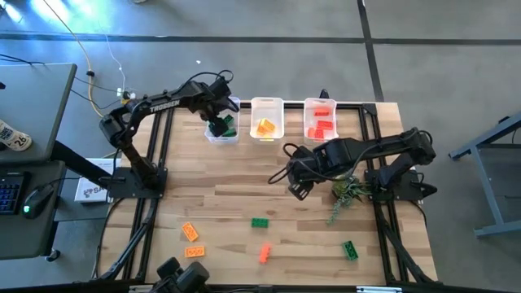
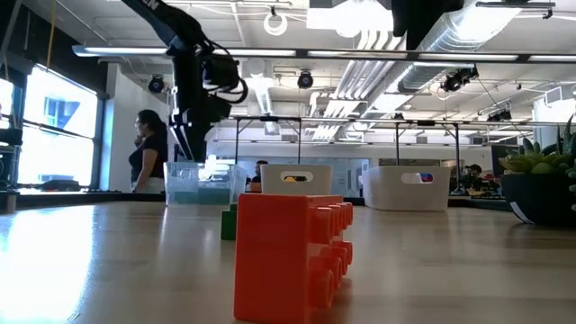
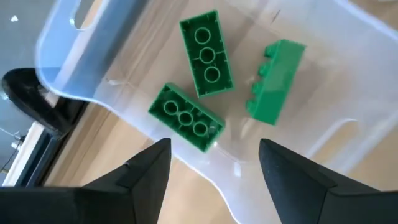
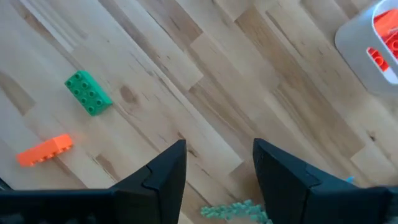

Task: Sort & place blocks by color
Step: Put the yellow game piece into the left white bin

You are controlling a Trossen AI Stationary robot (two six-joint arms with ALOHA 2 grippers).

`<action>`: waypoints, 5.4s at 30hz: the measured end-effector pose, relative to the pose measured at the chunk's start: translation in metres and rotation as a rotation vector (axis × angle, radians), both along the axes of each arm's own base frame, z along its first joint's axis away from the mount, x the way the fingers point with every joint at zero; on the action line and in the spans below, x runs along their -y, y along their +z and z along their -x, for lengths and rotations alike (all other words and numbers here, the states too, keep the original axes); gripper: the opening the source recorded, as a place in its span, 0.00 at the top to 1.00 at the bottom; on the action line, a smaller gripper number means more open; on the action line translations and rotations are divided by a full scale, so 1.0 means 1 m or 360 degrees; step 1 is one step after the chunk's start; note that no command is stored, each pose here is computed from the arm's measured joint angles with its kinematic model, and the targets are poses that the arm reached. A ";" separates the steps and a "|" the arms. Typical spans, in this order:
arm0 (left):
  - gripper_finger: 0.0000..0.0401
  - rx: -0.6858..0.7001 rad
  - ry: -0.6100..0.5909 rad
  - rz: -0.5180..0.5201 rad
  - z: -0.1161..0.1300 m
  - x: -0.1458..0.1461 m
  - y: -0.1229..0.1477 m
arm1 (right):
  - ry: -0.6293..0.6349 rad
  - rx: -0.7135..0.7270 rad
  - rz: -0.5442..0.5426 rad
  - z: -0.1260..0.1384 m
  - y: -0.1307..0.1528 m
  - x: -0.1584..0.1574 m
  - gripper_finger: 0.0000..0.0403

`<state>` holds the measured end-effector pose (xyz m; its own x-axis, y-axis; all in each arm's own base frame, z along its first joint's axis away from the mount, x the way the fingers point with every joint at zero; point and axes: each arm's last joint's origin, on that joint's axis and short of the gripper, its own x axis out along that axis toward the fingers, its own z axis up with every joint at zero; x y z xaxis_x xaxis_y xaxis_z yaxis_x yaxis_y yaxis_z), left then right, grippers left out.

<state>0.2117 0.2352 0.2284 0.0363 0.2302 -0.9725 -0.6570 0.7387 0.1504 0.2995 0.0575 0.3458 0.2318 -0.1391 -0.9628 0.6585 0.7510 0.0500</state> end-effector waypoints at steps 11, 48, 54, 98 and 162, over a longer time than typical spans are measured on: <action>0.43 0.0226 0.0004 0.0092 0.004 0.056 0.057 | 0.0291 0.0008 0.0057 -0.004 0.001 0.001 0.57; 0.36 0.0236 -0.0043 0.0553 0.020 0.276 0.104 | 0.0837 0.0073 0.0209 -0.012 0.003 0.001 0.57; 0.36 0.0333 -0.0254 0.0469 0.016 0.317 0.099 | 0.0840 0.0079 0.0211 -0.012 0.003 0.001 0.57; 0.38 -0.0021 -0.0813 0.0208 -0.027 0.463 -0.041 | 0.0850 0.0143 0.0220 -0.016 0.004 0.000 0.57; 0.75 0.0413 -0.0826 -0.0107 -0.094 0.305 0.037 | 0.0655 0.0177 0.0154 -0.016 0.005 0.000 0.57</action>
<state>0.3058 -0.0699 0.2651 0.3959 0.1798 -0.9005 -0.2330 0.9682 0.0908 0.3158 0.0578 0.3504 0.3882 -0.1016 -0.9160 0.2979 0.9544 0.0203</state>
